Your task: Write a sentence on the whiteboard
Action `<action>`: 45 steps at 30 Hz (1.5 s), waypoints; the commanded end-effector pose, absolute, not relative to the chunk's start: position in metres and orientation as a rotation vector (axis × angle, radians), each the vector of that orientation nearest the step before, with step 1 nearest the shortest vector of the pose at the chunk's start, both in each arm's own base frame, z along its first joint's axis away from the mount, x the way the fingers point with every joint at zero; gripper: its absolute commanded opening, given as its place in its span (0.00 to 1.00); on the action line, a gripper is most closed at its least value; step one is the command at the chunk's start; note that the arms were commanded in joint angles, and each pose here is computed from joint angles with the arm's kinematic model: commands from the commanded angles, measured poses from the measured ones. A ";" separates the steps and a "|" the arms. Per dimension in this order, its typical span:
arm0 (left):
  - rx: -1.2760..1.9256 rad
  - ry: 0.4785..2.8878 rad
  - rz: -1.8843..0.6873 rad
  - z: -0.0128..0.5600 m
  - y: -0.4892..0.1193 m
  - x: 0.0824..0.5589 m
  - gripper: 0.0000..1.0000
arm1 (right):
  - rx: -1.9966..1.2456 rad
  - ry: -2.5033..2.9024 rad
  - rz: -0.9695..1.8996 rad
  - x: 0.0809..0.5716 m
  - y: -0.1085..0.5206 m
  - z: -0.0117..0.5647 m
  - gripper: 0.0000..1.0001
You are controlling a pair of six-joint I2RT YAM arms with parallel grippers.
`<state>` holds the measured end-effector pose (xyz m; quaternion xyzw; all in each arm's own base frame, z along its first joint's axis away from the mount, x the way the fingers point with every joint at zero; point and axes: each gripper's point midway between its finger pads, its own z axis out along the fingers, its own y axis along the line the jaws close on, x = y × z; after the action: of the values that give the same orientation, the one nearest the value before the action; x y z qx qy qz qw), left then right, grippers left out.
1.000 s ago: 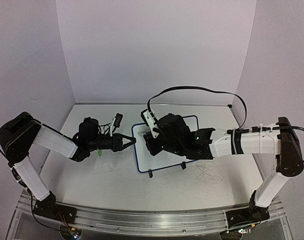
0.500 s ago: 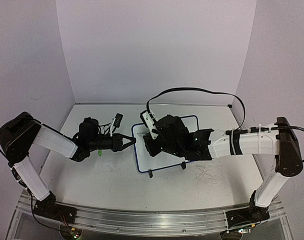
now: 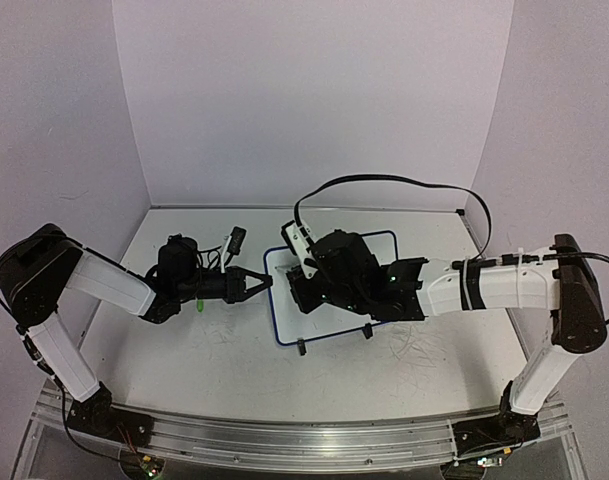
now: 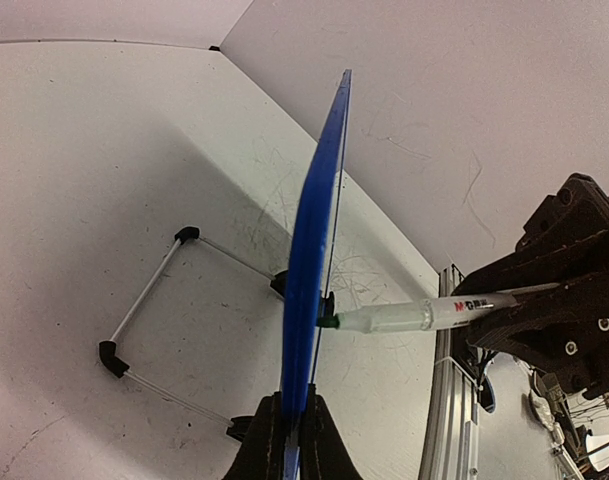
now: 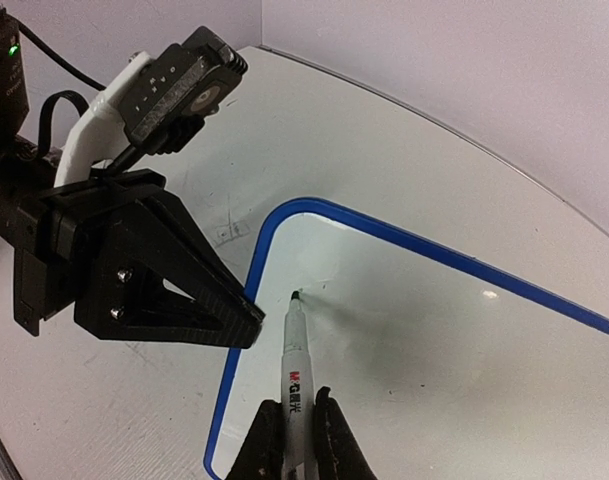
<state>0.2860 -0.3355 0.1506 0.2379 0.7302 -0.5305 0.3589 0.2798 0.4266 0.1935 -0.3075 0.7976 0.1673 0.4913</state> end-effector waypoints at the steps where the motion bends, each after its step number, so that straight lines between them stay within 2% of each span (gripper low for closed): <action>1: 0.652 1.825 -1.399 0.165 -0.342 0.280 0.00 | -0.730 1.952 0.423 0.278 0.425 0.193 0.00; 25: 0.651 1.821 -1.398 0.166 -0.341 0.280 0.00 | -0.725 2.019 0.464 0.267 0.417 0.170 0.00; 36: 0.648 1.830 -1.398 0.163 -0.342 0.281 0.00 | -0.647 1.859 0.564 0.268 0.411 0.237 0.00; 45: 0.650 1.825 -1.400 0.165 -0.342 0.280 0.00 | -0.665 1.856 0.557 0.276 0.424 0.234 0.00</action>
<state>0.2863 -0.3359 0.1506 0.2368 0.7307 -0.5292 0.3605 0.2691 0.4133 0.2150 -0.2833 0.7887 0.2216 0.4986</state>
